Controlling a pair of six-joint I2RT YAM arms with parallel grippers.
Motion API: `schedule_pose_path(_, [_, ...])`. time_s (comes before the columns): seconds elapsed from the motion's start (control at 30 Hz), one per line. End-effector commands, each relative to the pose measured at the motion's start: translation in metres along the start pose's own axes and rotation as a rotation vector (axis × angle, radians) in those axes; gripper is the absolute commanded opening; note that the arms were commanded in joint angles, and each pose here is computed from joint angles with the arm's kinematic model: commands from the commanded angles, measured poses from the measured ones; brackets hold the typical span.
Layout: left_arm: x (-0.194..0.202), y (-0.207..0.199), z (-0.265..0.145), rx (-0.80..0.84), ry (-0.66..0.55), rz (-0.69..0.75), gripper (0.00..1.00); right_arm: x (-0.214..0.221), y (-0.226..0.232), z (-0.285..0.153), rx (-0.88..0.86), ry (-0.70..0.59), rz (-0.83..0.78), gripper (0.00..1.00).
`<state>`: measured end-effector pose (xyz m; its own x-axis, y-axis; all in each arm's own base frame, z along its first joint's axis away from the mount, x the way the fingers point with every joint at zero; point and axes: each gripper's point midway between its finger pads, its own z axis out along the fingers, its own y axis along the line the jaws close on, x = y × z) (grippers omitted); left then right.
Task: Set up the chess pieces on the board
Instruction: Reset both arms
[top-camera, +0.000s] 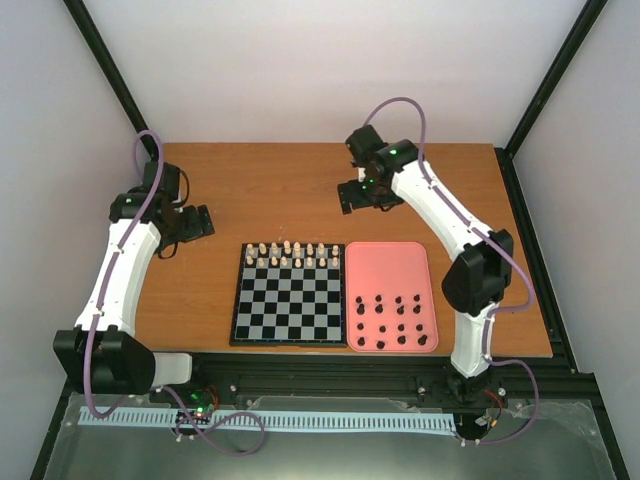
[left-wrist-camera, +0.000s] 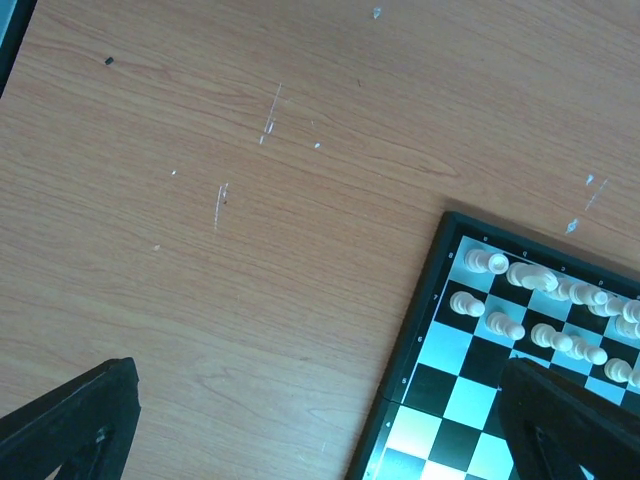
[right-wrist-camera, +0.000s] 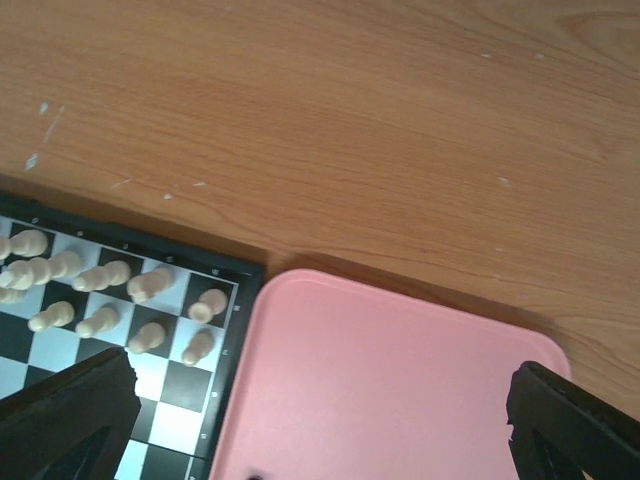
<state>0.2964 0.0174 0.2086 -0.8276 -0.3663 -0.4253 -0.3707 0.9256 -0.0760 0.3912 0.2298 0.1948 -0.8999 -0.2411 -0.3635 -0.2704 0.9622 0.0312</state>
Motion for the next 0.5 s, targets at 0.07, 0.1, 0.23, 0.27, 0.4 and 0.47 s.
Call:
schedule_pose_path(0.07, [-0.013, 0.002, -0.013, -0.012, -0.039, -0.037, 1.0, -0.004, -0.033, -0.018, 0.043, -0.069, 0.059, 1.0])
schedule_pose_path(0.1, [-0.014, 0.003, -0.014, -0.014, -0.042, -0.039, 1.0, -0.003, -0.037, -0.017, 0.058, -0.065, 0.056, 1.0])
schedule_pose_path(0.23, [-0.016, 0.003, -0.014, -0.02, -0.038, -0.037, 1.0, 0.002, -0.044, -0.013, 0.079, -0.054, 0.044, 1.0])
schedule_pose_path(0.27, [-0.016, 0.003, -0.014, -0.021, -0.038, -0.037, 1.0, 0.003, -0.045, -0.013, 0.081, -0.054, 0.042, 1.0])
schedule_pose_path(0.4, [-0.02, 0.003, -0.015, -0.028, -0.049, -0.039, 1.0, 0.003, -0.047, -0.013, 0.078, -0.058, 0.051, 1.0])
schedule_pose_path(0.47, [-0.022, 0.003, -0.015, -0.03, -0.049, -0.035, 1.0, 0.002, -0.05, -0.013, 0.086, -0.059, 0.056, 1.0])
